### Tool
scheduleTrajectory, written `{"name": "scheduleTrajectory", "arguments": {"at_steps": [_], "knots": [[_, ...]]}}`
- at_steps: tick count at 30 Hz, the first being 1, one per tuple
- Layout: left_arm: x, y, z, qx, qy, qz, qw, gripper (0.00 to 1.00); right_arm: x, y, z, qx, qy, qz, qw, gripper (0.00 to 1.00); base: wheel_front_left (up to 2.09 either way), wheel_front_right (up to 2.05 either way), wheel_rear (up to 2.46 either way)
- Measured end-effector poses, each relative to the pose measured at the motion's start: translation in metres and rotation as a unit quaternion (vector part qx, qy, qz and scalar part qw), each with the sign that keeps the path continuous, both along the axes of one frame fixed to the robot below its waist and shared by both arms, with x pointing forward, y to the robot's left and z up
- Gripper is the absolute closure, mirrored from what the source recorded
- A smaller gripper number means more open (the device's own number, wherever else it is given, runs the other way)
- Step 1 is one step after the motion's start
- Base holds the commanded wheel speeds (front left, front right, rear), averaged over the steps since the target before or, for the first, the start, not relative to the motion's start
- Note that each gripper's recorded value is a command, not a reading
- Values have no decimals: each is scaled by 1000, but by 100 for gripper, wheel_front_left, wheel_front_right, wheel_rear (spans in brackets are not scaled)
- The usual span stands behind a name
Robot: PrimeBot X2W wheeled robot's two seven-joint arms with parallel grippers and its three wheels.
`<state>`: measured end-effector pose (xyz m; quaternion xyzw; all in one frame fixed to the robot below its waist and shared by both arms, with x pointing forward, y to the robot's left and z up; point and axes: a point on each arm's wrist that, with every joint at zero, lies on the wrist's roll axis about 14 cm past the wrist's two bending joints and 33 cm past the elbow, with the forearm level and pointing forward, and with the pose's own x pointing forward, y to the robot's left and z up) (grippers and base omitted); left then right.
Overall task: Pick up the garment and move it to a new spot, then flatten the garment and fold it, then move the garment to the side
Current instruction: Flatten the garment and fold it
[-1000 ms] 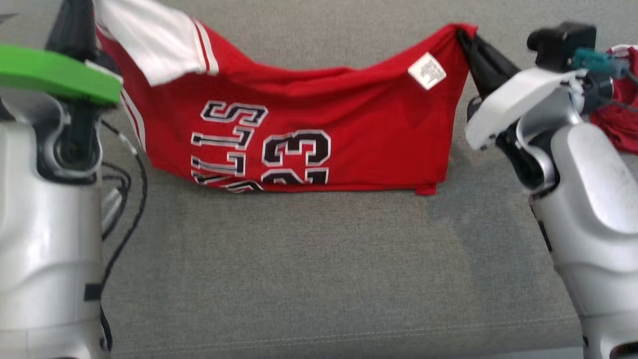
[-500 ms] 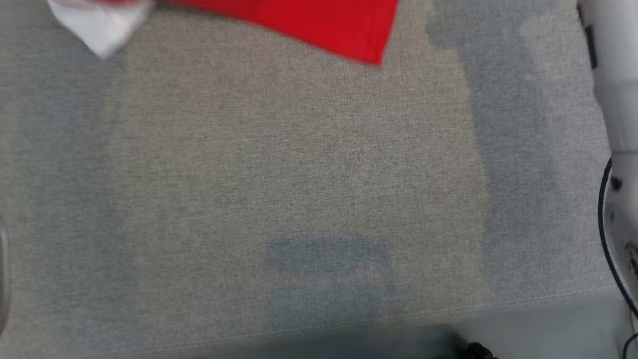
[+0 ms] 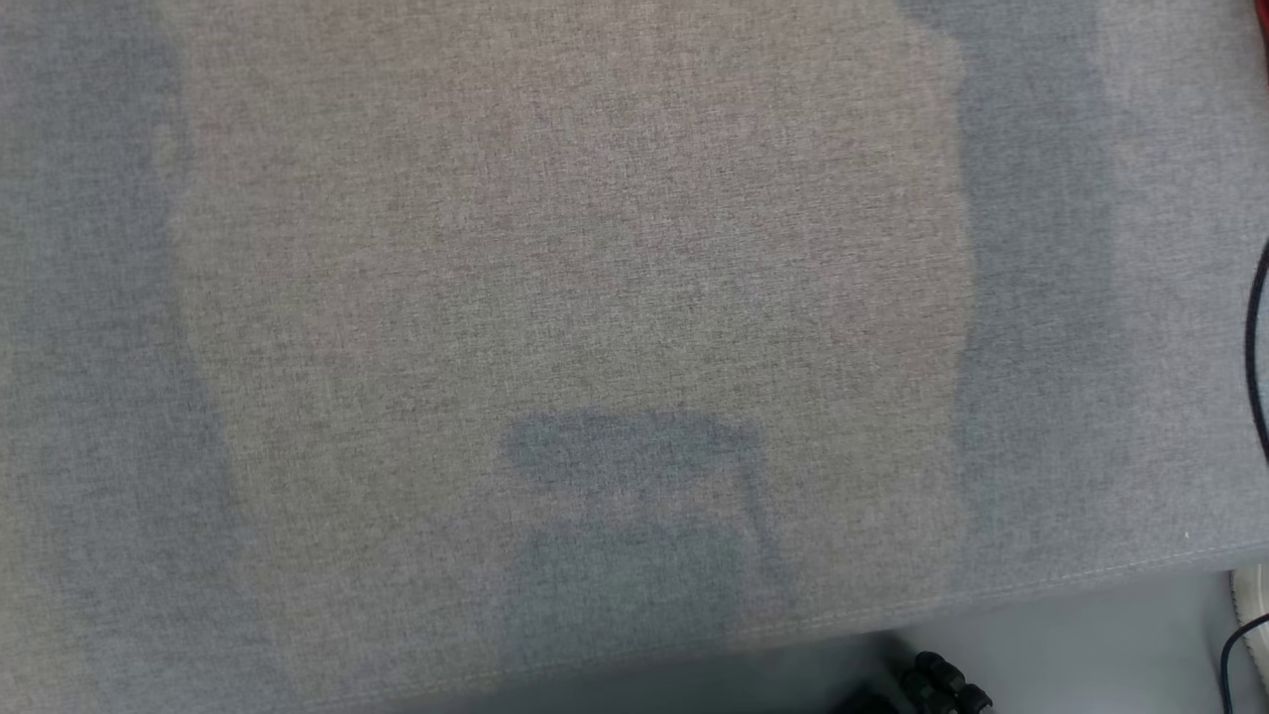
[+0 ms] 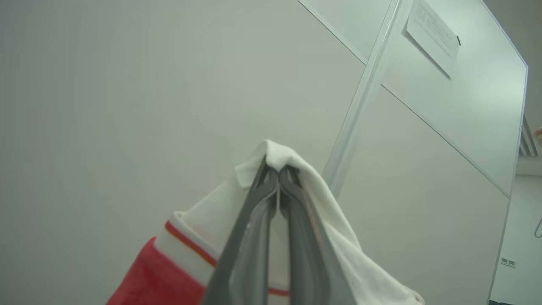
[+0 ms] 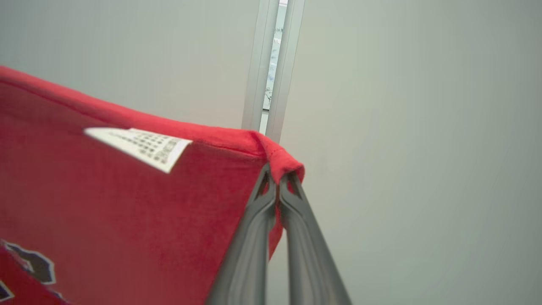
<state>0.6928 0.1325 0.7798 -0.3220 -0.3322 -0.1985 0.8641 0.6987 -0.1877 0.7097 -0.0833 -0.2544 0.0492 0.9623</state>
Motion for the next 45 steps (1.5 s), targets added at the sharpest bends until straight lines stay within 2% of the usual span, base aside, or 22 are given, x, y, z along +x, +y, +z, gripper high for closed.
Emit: {"name": "scheduleTrajectory", "arguments": {"at_steps": [4,7,11,15,19,23,26,30,39,45], "knots": [[13,-9,-78,27,76,-7,997,100,10,12,-68,-32,76,9,997,100,0,0,0],[8,-10,-130,23,121,-15,992,100,10,17,-115,-54,128,18,990,100,0,0,0],[-15,-5,-180,7,165,-20,986,100,-1,23,-162,-81,187,34,978,100,0,0,0],[-51,2,-219,-16,211,-19,977,100,-24,18,-194,-96,246,41,964,100,0,0,0],[-95,10,-250,-64,266,-19,962,100,-54,3,-206,-90,288,39,953,100,0,0,0],[-144,26,-277,-103,323,10,941,100,-96,-2,-226,-77,348,49,933,100,0,0,0],[-180,33,-287,-116,350,24,929,100,-125,-6,-228,-66,373,54,924,100,0,0,0],[-222,38,-291,-113,373,40,920,100,-167,-8,-240,-48,417,58,906,100,0,0,0],[-299,35,-305,-61,417,67,904,100,-236,-18,-251,-8,462,44,886,100,0,0,0],[-323,35,-305,-15,420,83,904,100,-265,-14,-255,12,479,44,876,100,0,0,0]]}}
